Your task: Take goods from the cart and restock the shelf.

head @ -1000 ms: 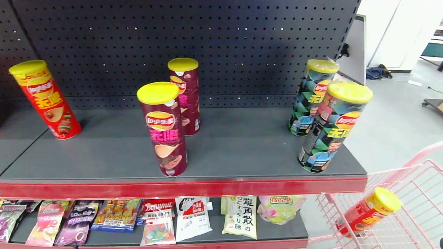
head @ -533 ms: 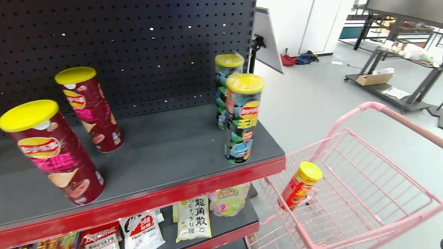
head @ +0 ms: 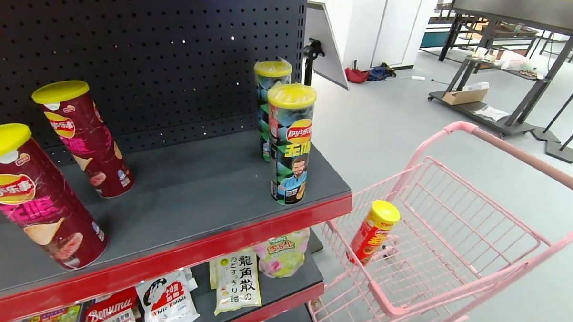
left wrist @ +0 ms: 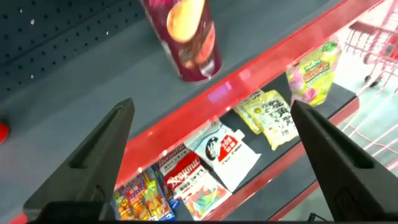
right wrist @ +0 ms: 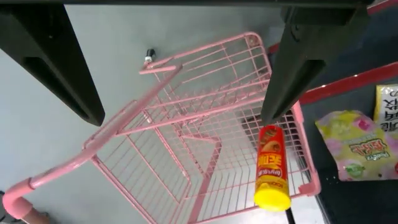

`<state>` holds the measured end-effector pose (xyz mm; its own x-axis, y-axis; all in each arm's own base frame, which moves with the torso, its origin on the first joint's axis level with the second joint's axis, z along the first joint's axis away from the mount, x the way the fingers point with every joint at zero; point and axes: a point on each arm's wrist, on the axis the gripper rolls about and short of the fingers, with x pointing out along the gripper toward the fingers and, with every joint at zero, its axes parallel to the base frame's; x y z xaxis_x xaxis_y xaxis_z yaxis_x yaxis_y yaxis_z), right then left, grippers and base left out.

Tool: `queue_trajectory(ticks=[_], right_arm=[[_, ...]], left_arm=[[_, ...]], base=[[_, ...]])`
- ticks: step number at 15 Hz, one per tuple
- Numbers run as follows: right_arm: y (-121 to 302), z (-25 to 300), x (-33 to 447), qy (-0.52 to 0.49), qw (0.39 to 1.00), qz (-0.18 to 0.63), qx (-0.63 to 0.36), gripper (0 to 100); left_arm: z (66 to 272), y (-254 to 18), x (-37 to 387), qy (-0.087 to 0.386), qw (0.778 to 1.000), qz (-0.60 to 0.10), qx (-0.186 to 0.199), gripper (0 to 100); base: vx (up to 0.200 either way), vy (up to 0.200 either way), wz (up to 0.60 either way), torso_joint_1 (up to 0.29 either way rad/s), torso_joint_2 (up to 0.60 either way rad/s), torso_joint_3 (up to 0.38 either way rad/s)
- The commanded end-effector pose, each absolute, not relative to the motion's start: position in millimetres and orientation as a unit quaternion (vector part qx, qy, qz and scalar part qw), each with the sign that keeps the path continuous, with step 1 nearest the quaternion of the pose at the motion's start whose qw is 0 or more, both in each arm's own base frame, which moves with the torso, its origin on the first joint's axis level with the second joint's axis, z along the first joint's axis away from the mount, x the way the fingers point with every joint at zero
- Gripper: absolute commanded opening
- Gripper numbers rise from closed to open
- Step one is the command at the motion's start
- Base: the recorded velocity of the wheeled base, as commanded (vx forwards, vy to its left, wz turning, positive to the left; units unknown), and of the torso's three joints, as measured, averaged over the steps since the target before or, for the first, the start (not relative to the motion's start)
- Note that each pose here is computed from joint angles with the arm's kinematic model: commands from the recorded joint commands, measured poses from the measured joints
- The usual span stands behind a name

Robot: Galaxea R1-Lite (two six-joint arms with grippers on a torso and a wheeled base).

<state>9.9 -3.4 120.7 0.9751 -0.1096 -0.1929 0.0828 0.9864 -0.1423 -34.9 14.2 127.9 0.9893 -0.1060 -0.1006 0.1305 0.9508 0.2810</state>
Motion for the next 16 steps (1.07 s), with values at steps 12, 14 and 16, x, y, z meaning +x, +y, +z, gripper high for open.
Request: queue_trajectory(ticks=[12, 14, 16], right_arm=[[-3.1, 107.0, 10.1, 0.116, 0.990, -0.040, -0.065, 100], [1.7, 139.3, 36.6, 0.121, 0.992, -0.003, -0.015, 100], [19.8, 166.7, 97.7, 0.118, 0.991, 0.054, 0.030, 100]], left_arm=[[118.5, 15.3, -37.9, 0.031, 0.988, -0.054, 0.143, 100], [116.4, 15.0, -37.2, 0.036, 0.988, -0.056, 0.139, 100], [112.0, 14.2, -34.4, 0.050, 0.987, -0.057, 0.141, 100]], base=[[0.000, 0.000, 0.00, -0.145, 0.41, 0.260], [0.000, 0.000, 0.00, -0.017, 0.07, 0.049], [0.000, 0.000, 0.00, 0.000, 0.00, 0.000]])
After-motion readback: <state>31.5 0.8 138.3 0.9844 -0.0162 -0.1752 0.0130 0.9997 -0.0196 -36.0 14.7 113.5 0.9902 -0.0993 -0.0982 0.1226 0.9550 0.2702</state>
